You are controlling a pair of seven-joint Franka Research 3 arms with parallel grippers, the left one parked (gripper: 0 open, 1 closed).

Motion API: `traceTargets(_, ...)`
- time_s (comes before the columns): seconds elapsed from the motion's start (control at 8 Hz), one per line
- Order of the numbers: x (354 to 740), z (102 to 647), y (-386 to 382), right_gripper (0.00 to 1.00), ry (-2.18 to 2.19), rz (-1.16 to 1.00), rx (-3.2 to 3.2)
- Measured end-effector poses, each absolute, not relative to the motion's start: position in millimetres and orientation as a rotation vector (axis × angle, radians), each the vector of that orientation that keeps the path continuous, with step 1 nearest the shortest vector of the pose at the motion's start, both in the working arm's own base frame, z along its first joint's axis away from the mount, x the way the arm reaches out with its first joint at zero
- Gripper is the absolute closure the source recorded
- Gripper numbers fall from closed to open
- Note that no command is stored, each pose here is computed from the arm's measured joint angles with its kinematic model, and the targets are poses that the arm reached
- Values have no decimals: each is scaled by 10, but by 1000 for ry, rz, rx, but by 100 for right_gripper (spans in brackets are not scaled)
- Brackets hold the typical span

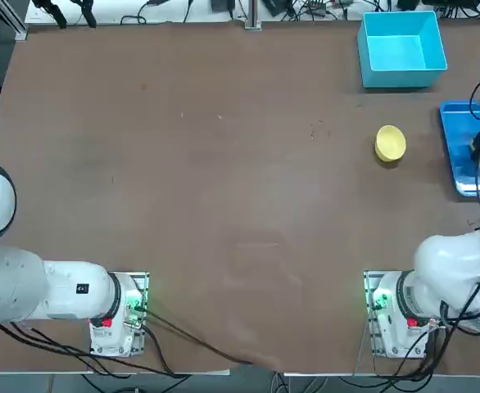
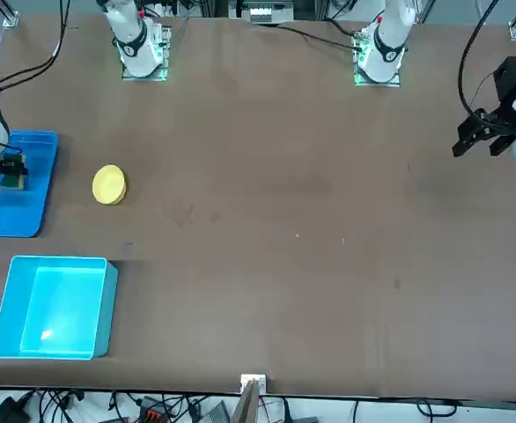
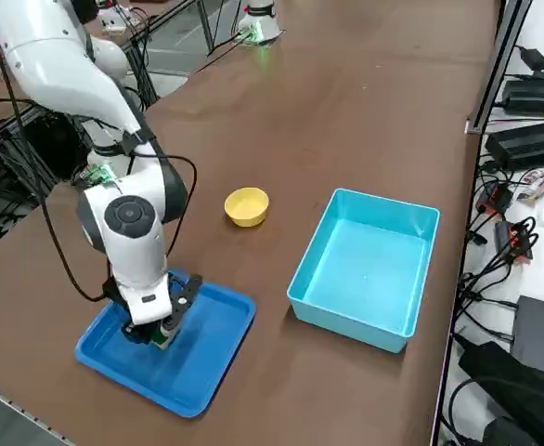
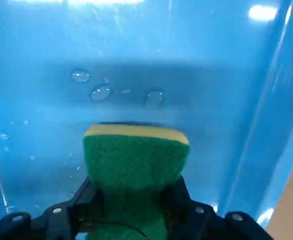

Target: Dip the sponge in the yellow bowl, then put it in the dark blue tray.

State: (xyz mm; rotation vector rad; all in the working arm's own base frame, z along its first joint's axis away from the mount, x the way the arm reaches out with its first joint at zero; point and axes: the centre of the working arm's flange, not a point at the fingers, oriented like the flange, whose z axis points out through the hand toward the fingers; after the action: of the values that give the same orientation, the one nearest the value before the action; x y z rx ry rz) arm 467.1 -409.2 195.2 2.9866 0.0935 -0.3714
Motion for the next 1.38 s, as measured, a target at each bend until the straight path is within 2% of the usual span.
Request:
traceTargets(0.25,4727,1996,-4105,0,97,-354,2981)
traceTargets(0.75,4865,2462,-4109,0,90,-342,2970)
traceTargets(1.0,5083,3165,-3801,0,115,-281,2985)
traceTargets(1.38,5365,4534,-2884,0,143,-105,3136)
